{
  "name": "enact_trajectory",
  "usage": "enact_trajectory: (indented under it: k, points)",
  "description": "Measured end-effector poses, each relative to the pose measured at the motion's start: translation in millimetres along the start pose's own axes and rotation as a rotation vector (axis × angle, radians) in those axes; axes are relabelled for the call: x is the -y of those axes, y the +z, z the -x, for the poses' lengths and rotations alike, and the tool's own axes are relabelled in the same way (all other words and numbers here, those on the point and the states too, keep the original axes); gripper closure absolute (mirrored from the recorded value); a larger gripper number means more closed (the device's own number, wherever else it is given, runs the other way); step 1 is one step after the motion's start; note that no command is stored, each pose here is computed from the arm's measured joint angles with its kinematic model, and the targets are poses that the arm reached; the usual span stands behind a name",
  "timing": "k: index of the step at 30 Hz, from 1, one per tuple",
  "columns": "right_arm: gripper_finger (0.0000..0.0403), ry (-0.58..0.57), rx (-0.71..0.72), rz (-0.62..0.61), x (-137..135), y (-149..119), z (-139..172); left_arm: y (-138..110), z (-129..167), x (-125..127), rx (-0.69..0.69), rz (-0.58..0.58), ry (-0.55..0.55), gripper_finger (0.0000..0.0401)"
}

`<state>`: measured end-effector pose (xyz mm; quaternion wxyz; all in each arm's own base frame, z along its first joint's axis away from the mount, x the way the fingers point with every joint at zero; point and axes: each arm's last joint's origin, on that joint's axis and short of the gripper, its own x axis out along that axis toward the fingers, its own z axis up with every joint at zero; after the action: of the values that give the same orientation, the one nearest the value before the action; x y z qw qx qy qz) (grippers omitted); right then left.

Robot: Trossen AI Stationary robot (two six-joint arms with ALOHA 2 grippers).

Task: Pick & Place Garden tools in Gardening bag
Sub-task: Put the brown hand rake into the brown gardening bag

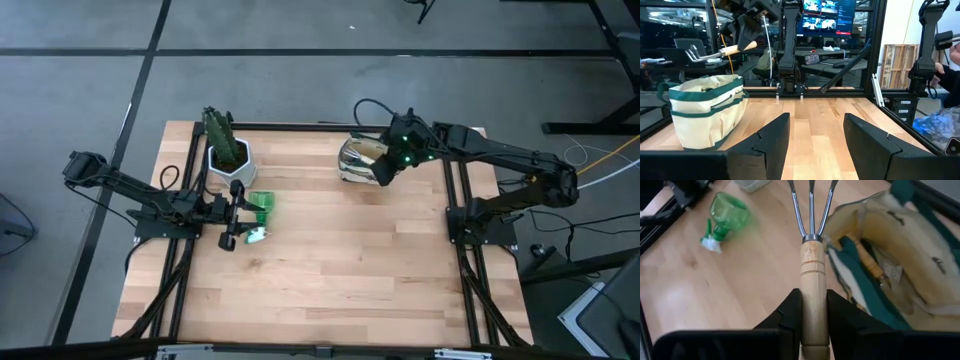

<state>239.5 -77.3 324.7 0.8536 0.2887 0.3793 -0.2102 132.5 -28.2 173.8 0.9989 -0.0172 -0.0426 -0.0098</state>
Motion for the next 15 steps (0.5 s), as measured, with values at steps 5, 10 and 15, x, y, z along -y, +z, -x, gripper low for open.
enact_trajectory:
  k: [5,10,15]
  points:
    - [0.0336,-0.024,0.015,-0.032,12.4,6.1,1.1,0.0,0.0,0.0,0.000,0.000,0.000,0.0219]
    - [0.0336,-0.050,0.032,-0.071,26.5,12.3,2.8,0.0,0.0,0.0,0.000,0.000,0.000,0.0219]
    - [0.0336,-0.013,-0.055,-0.052,38.5,9.5,4.9,0.0,0.0,0.0,0.000,0.000,0.000,0.0219]
